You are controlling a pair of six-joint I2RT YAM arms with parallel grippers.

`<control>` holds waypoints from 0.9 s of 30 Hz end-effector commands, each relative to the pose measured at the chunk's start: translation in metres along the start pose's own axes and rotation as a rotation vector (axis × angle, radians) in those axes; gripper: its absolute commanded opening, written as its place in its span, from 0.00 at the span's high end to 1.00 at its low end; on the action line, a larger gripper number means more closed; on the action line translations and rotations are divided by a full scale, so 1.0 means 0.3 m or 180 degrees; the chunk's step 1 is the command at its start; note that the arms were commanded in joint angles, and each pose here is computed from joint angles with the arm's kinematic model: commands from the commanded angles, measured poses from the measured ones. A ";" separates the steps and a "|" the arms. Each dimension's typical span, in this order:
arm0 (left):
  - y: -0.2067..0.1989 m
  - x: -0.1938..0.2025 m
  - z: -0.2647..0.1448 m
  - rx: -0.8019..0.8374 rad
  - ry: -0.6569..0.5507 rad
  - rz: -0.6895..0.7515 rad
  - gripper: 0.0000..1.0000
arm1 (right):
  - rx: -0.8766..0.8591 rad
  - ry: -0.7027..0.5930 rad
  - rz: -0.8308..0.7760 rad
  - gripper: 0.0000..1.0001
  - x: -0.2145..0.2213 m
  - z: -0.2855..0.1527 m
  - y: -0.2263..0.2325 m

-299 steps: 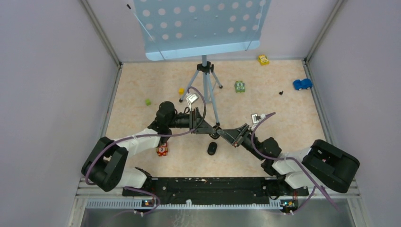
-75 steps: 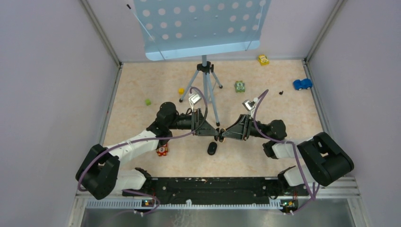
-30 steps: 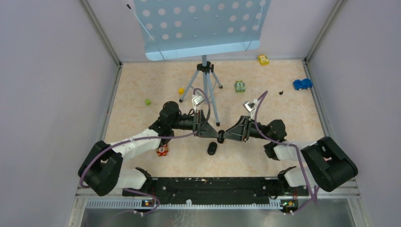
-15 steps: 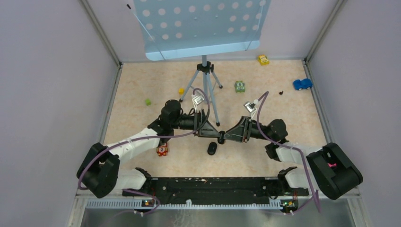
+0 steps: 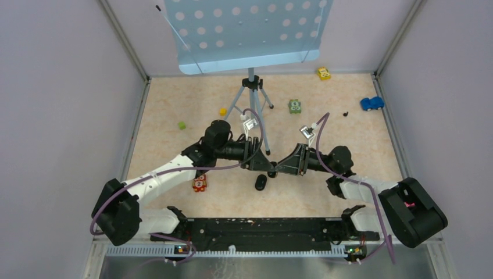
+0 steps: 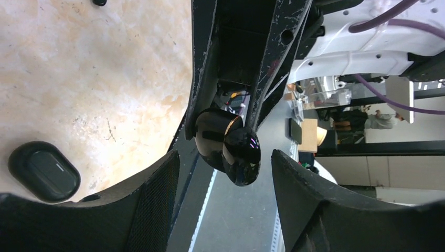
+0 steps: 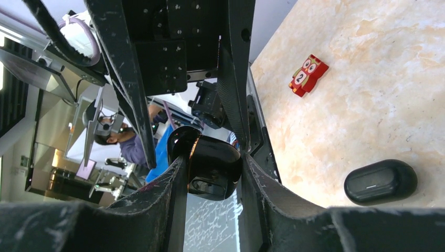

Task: Insert the wireless bluetooth earbuds into the charging case
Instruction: Open the charging case.

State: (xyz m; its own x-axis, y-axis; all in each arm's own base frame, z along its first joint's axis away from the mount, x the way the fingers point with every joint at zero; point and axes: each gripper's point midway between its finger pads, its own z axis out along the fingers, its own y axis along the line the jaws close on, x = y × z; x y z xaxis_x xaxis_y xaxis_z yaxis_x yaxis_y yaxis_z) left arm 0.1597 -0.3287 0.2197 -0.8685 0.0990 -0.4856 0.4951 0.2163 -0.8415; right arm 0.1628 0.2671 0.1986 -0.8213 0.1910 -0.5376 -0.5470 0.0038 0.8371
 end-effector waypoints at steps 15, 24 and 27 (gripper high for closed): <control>0.027 -0.043 -0.003 -0.0631 -0.0022 0.0567 0.36 | -0.0099 -0.0039 -0.0239 1.00 -0.016 0.005 0.032; 0.020 -0.069 -0.048 -0.0824 -0.0186 0.0655 0.37 | -0.0071 -0.0034 -0.0235 1.00 -0.014 0.003 0.028; 0.026 -0.076 -0.072 -0.0934 -0.0260 0.0613 0.37 | -0.0078 -0.0032 -0.0242 1.00 -0.015 0.004 0.031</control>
State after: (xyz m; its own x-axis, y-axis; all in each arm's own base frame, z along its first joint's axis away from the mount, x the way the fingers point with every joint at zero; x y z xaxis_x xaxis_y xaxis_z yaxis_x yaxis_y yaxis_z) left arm 0.1707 -0.3181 0.2111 -0.7892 0.1434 -0.5972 0.5938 0.4262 -0.6824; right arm 0.1662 0.2672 0.1905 -0.8292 0.1918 -0.5251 -0.5290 0.0345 0.8479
